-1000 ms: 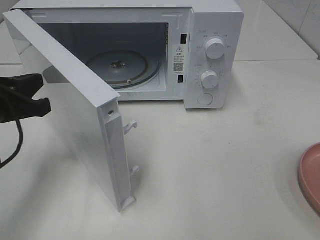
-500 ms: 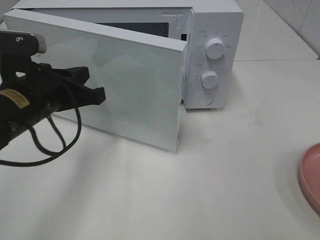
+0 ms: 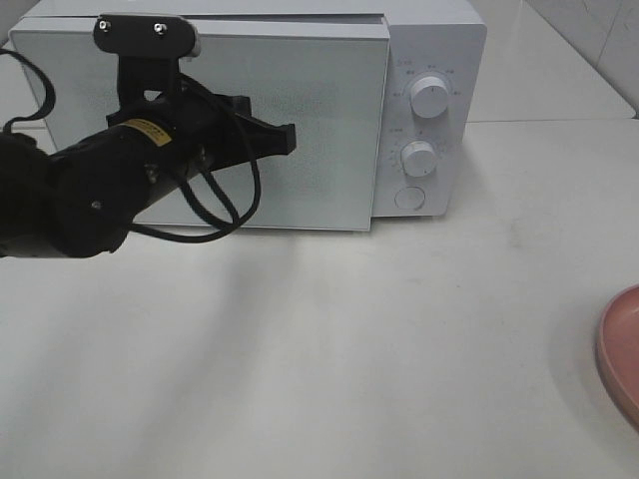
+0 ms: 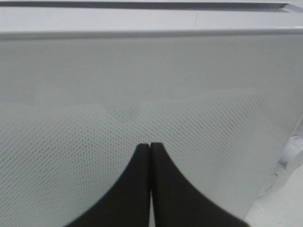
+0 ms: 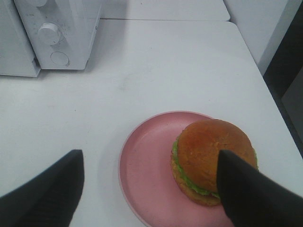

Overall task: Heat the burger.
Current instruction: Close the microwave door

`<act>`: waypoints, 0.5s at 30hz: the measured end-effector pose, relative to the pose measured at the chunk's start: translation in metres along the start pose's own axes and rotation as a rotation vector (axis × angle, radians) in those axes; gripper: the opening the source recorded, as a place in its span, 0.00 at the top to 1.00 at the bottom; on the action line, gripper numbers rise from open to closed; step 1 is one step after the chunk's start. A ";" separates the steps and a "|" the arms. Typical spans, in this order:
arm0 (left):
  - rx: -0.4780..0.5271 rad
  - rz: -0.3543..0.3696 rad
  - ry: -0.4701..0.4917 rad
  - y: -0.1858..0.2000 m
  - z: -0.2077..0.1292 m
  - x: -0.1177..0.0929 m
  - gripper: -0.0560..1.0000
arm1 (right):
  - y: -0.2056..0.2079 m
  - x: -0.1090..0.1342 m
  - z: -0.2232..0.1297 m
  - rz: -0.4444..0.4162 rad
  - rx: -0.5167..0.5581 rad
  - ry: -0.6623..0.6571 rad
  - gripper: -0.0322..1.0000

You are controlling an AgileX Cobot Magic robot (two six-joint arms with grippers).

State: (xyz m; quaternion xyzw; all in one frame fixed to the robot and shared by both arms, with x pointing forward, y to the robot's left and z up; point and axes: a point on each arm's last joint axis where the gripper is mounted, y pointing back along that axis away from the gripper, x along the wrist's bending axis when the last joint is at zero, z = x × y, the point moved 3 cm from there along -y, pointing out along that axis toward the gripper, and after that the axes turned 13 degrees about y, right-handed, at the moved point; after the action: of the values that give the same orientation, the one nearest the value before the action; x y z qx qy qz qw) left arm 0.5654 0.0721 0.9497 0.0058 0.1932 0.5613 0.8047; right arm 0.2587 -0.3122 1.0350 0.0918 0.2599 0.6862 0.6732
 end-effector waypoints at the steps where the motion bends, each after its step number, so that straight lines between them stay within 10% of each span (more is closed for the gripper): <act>1: 0.005 0.007 -0.001 -0.008 0.001 -0.003 0.95 | 0.000 0.000 0.000 0.000 0.000 0.000 0.24; 15: 0.096 -0.026 -0.015 -0.042 -0.009 -0.027 0.95 | 0.000 0.000 0.000 0.000 0.000 0.000 0.24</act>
State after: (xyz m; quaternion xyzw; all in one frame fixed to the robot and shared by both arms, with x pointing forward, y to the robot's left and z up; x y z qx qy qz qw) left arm 0.5929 0.0302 0.9400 0.0463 0.2139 0.5406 0.8123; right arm 0.2587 -0.3122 1.0350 0.0918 0.2599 0.6862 0.6732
